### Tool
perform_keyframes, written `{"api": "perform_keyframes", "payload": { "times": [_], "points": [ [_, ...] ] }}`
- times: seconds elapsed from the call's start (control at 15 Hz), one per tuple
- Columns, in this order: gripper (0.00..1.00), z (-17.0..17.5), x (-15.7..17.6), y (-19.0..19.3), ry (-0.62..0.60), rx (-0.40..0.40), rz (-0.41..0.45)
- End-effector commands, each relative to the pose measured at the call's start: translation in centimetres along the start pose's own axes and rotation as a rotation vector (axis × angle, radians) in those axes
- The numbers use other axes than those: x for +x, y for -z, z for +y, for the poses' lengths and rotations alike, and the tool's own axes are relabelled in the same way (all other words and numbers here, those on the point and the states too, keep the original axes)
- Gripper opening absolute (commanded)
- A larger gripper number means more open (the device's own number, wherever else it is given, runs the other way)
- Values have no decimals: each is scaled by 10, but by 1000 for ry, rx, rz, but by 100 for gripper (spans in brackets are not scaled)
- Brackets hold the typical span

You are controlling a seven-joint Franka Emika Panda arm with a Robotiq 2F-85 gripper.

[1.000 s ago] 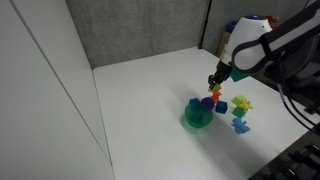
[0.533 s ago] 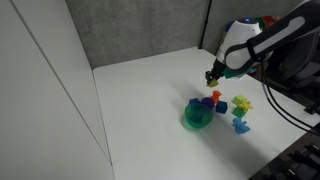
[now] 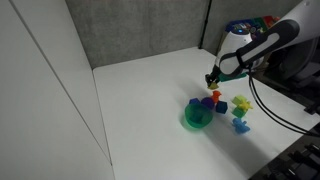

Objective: Place the yellow bear toy next to the orange one

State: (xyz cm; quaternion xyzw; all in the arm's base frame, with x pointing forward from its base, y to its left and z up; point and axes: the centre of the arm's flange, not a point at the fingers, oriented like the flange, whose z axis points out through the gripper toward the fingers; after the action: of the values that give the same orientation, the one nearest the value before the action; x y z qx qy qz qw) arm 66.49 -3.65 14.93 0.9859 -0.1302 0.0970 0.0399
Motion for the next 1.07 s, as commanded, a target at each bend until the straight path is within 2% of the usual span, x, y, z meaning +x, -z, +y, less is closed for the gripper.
{"api": "perform_keyframes", "payload": {
  "times": [0.0,0.47,1.0],
  "points": [
    [18,-3,19,-9,-115,14,-14],
    [18,-15,42,9,-298,44,-96],
    [18,-24,30,-10,-455,37,-228]
  ]
}}
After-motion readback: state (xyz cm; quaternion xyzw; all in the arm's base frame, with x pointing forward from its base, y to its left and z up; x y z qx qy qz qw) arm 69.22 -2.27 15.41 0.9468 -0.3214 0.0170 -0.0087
